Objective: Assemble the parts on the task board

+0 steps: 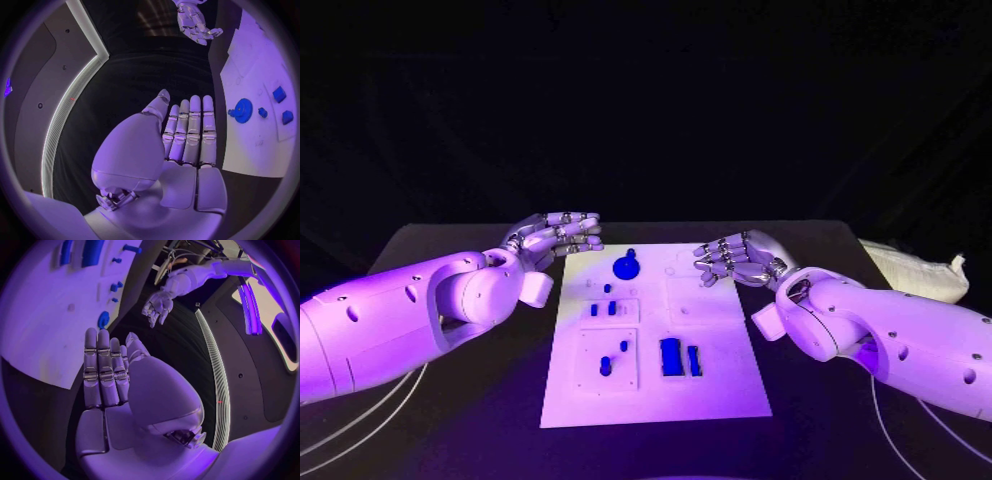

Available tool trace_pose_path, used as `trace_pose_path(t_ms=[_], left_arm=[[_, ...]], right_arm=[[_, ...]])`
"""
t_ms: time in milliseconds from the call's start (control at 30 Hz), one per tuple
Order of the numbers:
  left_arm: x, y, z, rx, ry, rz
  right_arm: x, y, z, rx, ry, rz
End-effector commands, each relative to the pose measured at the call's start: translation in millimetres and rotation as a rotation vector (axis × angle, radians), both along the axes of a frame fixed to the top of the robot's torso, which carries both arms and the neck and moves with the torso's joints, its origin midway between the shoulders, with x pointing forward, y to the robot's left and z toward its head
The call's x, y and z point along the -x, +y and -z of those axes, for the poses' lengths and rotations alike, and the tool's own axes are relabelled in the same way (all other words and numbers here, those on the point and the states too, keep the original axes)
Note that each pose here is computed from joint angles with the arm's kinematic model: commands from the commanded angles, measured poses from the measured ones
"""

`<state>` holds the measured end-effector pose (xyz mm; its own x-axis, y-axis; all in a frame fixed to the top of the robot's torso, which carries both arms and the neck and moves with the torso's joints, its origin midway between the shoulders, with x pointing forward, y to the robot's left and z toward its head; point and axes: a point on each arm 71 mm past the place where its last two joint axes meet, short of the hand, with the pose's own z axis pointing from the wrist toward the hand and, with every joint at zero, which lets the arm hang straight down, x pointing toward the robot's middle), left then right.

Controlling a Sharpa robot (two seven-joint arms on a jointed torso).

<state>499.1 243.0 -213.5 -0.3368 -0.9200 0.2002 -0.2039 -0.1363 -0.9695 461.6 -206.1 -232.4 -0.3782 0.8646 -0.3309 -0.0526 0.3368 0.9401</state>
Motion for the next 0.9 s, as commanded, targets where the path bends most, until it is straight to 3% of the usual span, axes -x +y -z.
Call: trace_pose_path(t_ms=[33, 167, 367, 400, 500, 733, 900], left_arm=[[-7.3, 3.4, 3.2, 0.032, -0.055, -0.117], [-10.8, 1.1, 14.2, 0.028, -0.060, -0.193], [-11.3, -7.2, 24.4, 0.030, -0.060, -0.219], [-9.9, -9.2, 25.8, 0.015, -0.024, -0.153], [-9.4, -9.8, 25.8, 0.013, -0.026, -0.155], [-1.3, -18.4, 24.7, -0.023, -0.049, -0.192], [11.4, -30.5, 21.5, -0.074, -0.089, -0.246]], right_arm=[[-15.1, -5.8, -0.4, -0.261, -0.007, 0.057], [-31.8, -13.5, 8.6, -0.350, 0.029, 0.107], [-47.8, -24.9, 17.6, -0.371, 0.015, 0.179], [-45.9, -23.6, 19.1, -0.270, 0.026, 0.178], [-45.3, -22.8, 18.6, -0.272, 0.024, 0.181], [-36.4, -12.9, 10.9, -0.305, 0.005, 0.228], [-21.2, 0.1, 1.4, -0.340, -0.009, 0.296]])
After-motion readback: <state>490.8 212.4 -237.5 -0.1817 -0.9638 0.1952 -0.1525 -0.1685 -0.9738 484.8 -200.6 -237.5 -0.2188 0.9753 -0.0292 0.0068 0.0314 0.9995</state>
